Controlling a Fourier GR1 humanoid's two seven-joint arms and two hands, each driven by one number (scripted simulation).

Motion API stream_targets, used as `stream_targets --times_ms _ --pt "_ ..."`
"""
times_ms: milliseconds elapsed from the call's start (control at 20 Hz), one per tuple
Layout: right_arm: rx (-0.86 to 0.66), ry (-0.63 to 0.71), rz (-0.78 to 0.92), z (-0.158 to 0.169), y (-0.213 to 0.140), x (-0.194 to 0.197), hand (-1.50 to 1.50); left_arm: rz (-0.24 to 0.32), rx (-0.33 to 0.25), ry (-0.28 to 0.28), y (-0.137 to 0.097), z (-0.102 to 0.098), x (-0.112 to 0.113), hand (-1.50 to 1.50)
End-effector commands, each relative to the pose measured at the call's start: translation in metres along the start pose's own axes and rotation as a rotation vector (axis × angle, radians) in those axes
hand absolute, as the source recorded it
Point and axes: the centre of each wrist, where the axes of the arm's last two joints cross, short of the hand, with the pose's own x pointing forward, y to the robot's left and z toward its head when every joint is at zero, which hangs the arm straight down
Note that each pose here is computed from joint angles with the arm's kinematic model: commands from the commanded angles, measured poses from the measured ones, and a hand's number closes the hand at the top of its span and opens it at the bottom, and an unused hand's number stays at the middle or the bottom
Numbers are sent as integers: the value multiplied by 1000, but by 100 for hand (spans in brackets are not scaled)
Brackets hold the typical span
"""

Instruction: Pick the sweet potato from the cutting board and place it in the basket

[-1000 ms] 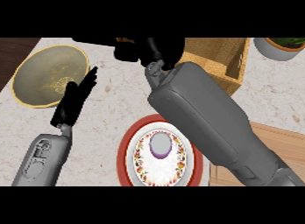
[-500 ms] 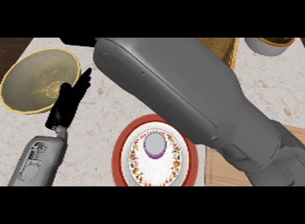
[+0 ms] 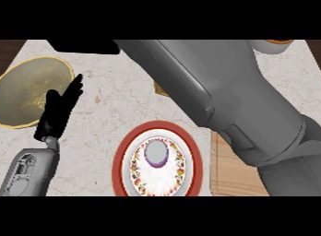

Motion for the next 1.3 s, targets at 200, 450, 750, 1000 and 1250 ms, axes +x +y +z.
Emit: stream_targets --times_ms 200,450,750,1000,1250 --pt "50 155 181 -37 11 -31 150 4 27 5 15 10 -14 0" --pt "70 112 156 -59 10 -63 150 26 31 16 4 13 -6 0" --pt "114 67 108 -76 43 -111 150 27 31 5 15 21 1 0" --pt "168 49 125 -68 59 -123 150 15 29 24 2 14 -9 0" --pt "232 117 37 -73 95 -163 150 12 19 23 16 15 -14 0"
